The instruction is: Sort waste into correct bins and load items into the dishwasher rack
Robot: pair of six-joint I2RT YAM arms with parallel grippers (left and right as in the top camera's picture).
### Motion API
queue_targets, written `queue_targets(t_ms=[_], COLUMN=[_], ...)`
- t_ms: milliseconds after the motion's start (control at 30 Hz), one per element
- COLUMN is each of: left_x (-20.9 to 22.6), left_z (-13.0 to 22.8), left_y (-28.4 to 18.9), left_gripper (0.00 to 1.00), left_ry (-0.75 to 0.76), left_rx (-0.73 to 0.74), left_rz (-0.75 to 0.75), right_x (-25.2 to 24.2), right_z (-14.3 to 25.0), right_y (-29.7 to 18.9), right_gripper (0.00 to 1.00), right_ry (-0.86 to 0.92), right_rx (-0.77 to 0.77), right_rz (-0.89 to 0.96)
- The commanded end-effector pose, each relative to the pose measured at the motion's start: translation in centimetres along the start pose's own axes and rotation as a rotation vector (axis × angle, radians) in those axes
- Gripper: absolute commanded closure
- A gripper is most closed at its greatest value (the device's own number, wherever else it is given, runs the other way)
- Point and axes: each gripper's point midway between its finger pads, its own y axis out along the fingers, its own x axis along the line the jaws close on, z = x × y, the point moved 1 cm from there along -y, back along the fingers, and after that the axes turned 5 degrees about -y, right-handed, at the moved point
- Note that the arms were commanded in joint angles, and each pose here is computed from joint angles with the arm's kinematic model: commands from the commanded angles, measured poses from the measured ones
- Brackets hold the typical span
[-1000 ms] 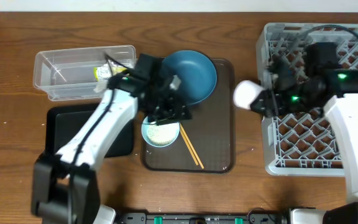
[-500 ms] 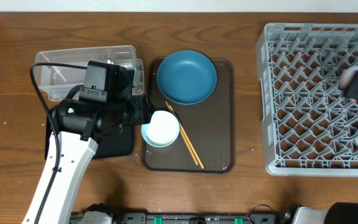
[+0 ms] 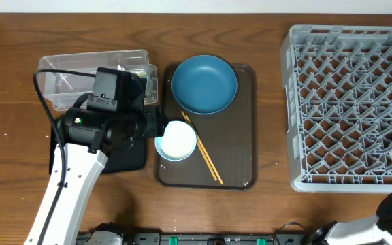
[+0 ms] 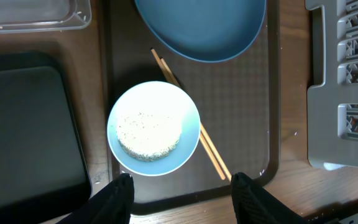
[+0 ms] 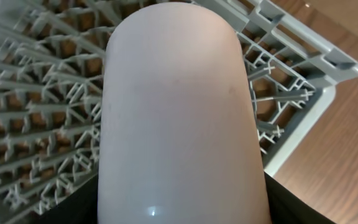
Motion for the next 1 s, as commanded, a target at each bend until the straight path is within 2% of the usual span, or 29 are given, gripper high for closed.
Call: queue_targets(t_ms=[0, 367, 433, 567, 600, 833, 967], left_x=[0.2, 0.2, 0.2, 0.2, 0.2, 0.2, 0.2], left_z=[-0.4, -0.4, -0.4, -0.4, -0.4, -0.4, -0.4], left_y=[-0.1, -0.1, -0.1, -0.1, -0.1, -0.1, -0.1], left_gripper=[0.46, 0.46, 0.46, 0.46, 0.46, 0.46, 0.46], left_ry=[0.010, 0.010, 0.010, 0.010, 0.010, 0.010, 0.010], left_rx=[-0.009, -0.009, -0.010, -0.010, -0.010, -0.010, -0.010], left_rz=[-0.014, -0.014, -0.013, -0.013, -0.014, -0.014, -0.014], right_x=[-1.0, -1.5, -1.3, -1.2, -1.2, -1.3, -1.2], right_z=[-0.2, 0.3, 0.5, 0.8, 0.8, 0.6, 0.7], right_y=[2.3, 8.0, 8.6, 9.3, 9.3, 9.3, 9.3], right_gripper=[0.99, 0.98, 0.89, 0.40, 0.34, 0.25, 0.24], right_ry=[0.075, 0.112, 0.114, 0.115, 0.115, 0.118, 0.119], right_rx=[0.052, 0.163, 0.182, 0.202, 0.199, 0.195, 0.197], right_rz=[0.004, -0.018, -0.031, -0.032, -0.033, -0.037, -0.046])
